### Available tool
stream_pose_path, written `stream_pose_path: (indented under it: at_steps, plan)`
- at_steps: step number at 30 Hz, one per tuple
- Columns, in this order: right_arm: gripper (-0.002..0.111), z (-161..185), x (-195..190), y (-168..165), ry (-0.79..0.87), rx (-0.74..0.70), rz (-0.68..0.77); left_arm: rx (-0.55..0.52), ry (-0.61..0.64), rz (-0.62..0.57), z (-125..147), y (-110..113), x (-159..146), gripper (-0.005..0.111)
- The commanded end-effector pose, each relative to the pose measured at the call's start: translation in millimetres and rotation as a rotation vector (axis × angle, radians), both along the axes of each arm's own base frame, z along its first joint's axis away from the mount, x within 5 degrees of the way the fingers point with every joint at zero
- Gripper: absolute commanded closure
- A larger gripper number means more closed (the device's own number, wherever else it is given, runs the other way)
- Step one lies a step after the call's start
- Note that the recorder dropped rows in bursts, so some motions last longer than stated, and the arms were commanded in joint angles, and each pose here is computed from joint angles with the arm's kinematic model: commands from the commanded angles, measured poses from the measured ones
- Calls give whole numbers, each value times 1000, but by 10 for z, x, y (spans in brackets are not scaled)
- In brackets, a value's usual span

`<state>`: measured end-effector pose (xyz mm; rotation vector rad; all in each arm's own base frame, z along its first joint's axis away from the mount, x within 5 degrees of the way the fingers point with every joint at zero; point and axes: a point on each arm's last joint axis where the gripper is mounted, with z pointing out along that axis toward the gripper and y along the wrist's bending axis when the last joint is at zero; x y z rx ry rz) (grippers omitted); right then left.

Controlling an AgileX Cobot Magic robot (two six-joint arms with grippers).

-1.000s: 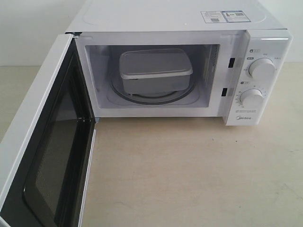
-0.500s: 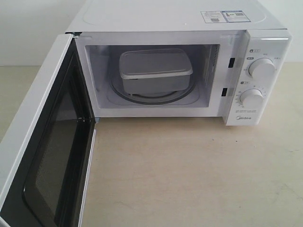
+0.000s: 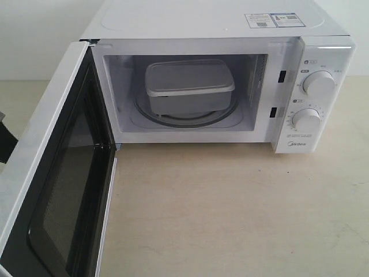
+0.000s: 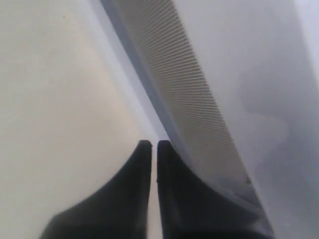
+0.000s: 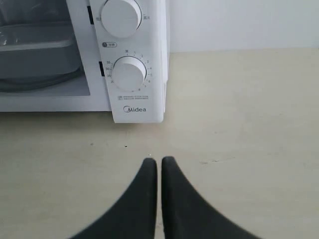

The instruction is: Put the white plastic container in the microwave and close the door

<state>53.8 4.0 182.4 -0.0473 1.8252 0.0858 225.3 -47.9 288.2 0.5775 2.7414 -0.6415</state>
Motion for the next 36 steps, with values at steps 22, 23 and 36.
stream_pose_path:
  at_steps: [22, 23, 36]
  plan:
    - [108, 7, -1, -5, -9, -8, -5, -167, -178, -152, 120, -686, -18, 102]
    - [108, 7, -1, -5, -9, -8, -5, -172, -178, -150, 122, -688, -18, 102]
    - [108, 7, -1, -5, -9, -8, -5, -184, -147, -167, 122, -698, -50, 102]
